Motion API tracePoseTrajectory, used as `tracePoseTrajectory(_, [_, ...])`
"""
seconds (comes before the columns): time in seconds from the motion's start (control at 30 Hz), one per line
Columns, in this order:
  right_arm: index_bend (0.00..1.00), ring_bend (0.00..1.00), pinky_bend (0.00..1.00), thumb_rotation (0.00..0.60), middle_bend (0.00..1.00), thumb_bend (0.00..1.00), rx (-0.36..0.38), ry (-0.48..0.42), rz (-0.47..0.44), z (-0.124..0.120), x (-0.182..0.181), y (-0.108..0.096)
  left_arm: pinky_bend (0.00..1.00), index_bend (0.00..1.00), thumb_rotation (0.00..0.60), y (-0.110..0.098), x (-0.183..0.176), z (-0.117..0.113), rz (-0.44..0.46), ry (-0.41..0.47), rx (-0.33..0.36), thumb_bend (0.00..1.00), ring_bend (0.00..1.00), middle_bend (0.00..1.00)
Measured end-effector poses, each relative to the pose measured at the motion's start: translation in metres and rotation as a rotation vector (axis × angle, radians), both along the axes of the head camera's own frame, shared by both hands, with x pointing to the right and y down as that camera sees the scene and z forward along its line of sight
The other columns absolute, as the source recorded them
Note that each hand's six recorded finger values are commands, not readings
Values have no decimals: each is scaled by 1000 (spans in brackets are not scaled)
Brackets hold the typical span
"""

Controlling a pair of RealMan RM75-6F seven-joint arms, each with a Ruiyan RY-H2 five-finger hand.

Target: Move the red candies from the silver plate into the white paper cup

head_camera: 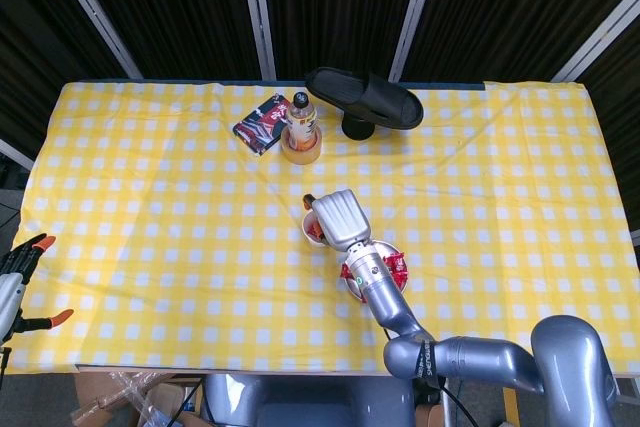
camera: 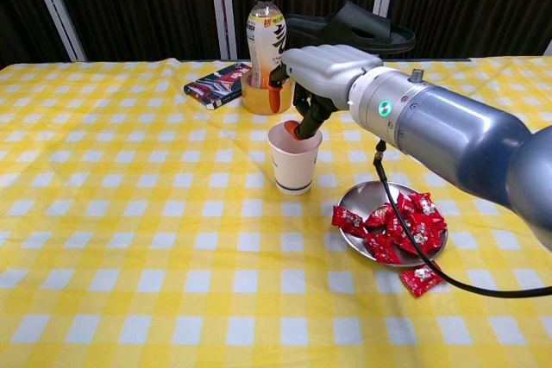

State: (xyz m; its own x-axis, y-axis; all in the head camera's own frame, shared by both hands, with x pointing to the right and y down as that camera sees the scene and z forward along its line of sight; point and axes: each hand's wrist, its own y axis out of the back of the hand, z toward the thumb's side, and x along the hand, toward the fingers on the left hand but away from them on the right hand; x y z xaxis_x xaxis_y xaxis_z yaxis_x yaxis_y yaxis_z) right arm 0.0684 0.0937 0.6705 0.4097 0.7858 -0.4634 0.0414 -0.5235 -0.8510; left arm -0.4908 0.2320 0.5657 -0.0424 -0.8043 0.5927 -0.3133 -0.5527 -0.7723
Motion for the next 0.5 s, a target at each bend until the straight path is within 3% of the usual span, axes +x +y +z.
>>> tracePoseTrajectory(0.3, [359, 948, 1000, 600, 838, 431, 25, -17, -20, -19, 4, 11, 0, 0, 600, 0, 0, -1, -2, -3, 8, 24, 0, 0])
tracePoseTrajectory(0.5, [312, 948, 1000, 600, 792, 330, 74, -11, -107, -38, 13, 31, 0, 0, 600, 0, 1, -2, 6, -7, 16, 24, 0, 0])
